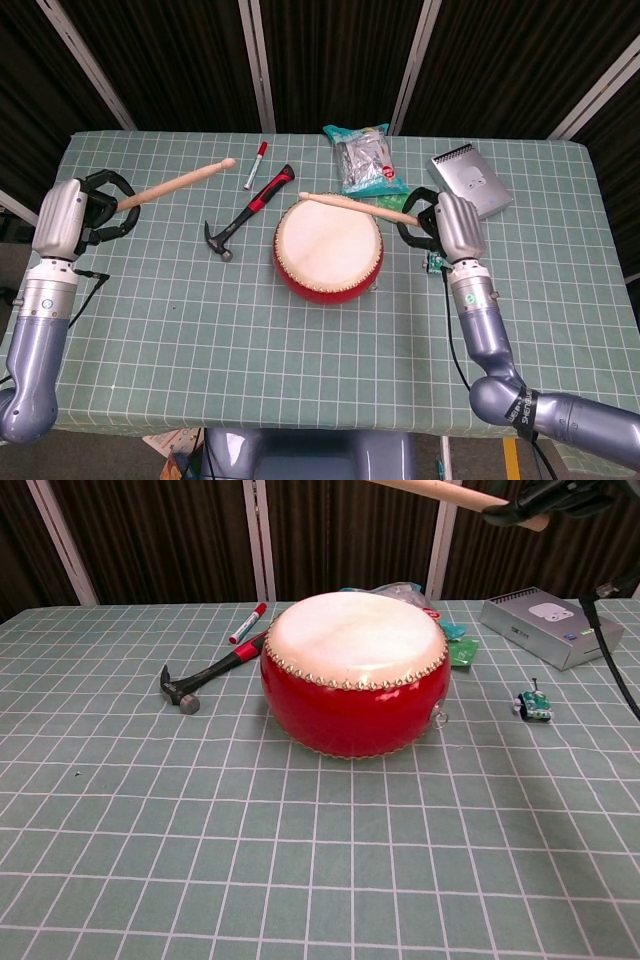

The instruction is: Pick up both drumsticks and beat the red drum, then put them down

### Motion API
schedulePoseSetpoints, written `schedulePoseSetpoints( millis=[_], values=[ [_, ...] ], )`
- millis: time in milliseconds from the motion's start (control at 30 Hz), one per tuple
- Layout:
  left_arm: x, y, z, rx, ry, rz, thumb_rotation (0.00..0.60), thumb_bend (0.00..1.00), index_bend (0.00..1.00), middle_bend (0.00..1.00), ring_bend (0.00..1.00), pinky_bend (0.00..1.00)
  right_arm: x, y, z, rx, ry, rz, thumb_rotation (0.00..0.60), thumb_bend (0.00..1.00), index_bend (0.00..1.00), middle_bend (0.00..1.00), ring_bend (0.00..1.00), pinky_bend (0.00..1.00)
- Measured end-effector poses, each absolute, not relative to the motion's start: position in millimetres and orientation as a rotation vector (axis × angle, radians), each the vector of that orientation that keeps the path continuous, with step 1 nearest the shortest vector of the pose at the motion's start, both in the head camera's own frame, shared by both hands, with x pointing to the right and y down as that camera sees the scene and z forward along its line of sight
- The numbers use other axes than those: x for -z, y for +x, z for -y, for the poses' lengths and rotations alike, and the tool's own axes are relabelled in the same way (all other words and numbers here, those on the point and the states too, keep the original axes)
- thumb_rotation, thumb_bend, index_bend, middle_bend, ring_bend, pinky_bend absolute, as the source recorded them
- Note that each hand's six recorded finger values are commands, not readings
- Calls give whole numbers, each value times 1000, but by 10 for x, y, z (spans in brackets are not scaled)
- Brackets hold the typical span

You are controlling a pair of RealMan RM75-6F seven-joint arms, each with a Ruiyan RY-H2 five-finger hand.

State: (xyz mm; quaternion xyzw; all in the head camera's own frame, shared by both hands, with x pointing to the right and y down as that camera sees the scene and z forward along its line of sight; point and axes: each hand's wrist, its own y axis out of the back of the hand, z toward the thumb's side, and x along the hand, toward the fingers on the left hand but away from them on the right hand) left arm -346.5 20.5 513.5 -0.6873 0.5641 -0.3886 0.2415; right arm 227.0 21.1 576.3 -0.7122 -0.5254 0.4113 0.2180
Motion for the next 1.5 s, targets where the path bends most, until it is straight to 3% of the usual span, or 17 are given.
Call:
schedulePoseSetpoints(
  millis=[300, 733, 900, 1033, 1233, 1500],
  values=[
    [-5092, -3477, -192, 1050, -1870, -1544, 600, 515, 789, 1000, 1000, 1000, -5931, 2285, -292, -1219, -1928, 1338, 600, 768, 882, 1000, 1000, 1000],
    [-5063, -3443, -232, 1045, -1878, -1528, 600, 514, 790, 1000, 1000, 1000, -6602, 2080, -824, -1339, -1503, 550, 600, 767, 901, 1000, 1000, 1000],
    [-5055, -3442, -241, 1043, -1878, -1526, 600, 515, 790, 1000, 1000, 1000, -6468, 2038, -736, -1321, -1526, 696, 600, 768, 901, 1000, 1000, 1000],
    [-5055, -3431, -254, 1045, -1876, -1517, 600, 514, 791, 1000, 1000, 1000, -6136, 2112, -557, -1277, -1548, 945, 600, 767, 901, 1000, 1000, 1000],
    [-5073, -3415, -271, 1055, -1873, -1502, 600, 515, 791, 1000, 1000, 1000, -5816, 2380, -437, -1258, -1547, 1072, 600, 767, 901, 1000, 1000, 1000],
    [-5202, -3330, -300, 1111, -1881, -1409, 600, 515, 791, 1000, 1000, 1000, -5688, 2806, -457, -1310, -1577, 1210, 600, 767, 901, 1000, 1000, 1000]
  ],
)
